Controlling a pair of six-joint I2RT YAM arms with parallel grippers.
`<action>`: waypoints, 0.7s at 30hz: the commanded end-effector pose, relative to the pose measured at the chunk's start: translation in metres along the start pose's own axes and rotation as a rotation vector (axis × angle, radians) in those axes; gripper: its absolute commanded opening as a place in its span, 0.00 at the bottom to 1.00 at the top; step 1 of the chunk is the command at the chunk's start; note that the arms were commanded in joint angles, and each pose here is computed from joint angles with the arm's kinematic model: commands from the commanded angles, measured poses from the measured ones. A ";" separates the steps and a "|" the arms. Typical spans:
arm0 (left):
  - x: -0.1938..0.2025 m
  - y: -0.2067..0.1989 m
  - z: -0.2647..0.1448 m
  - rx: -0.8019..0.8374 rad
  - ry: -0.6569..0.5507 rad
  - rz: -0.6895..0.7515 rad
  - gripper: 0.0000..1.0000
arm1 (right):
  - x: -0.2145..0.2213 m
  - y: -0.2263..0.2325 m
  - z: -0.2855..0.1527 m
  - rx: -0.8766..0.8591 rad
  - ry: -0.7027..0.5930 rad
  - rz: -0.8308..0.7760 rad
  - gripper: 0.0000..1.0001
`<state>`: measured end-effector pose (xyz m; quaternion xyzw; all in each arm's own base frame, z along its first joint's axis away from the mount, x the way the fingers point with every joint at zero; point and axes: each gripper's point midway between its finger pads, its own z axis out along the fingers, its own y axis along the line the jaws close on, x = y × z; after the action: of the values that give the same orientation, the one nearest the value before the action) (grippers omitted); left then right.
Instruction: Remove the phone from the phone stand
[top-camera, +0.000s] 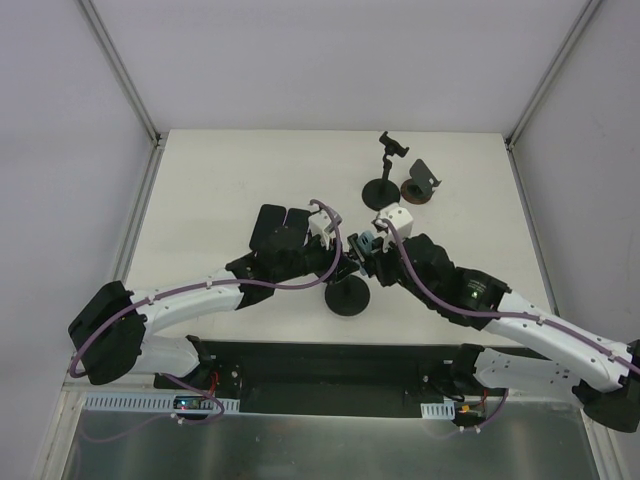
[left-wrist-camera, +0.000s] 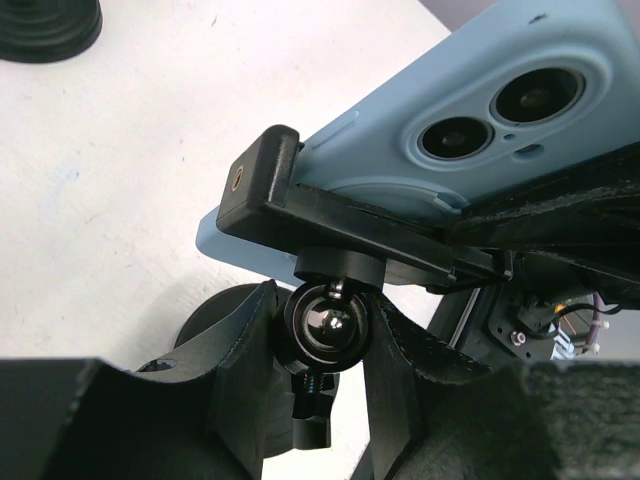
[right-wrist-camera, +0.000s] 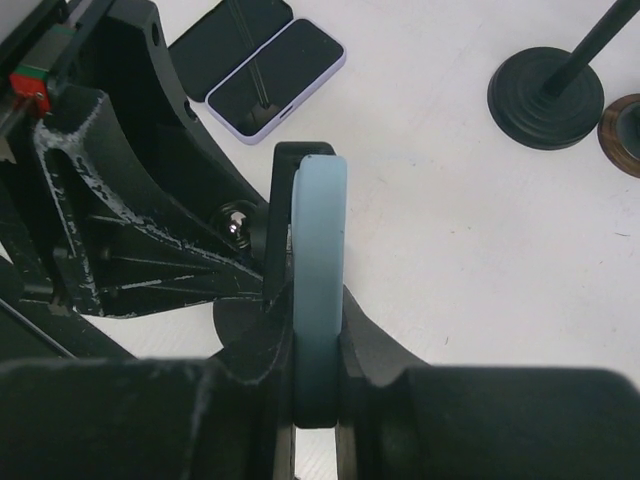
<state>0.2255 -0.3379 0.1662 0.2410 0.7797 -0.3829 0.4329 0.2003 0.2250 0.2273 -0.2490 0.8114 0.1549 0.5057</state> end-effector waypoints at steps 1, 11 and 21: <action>0.024 0.128 -0.032 -0.543 0.002 0.012 0.00 | -0.019 -0.061 -0.054 0.192 -0.067 0.005 0.01; 0.058 0.129 -0.036 -0.568 0.050 0.023 0.00 | -0.028 -0.077 -0.061 0.220 -0.167 0.189 0.01; 0.058 0.116 -0.027 -0.561 0.054 0.106 0.00 | -0.039 -0.072 -0.057 0.186 -0.183 0.213 0.01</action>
<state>0.2785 -0.2850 0.1436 0.1143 0.7993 -0.2497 0.5345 0.2048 0.1421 0.2605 -0.1114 0.8153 0.1406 0.5506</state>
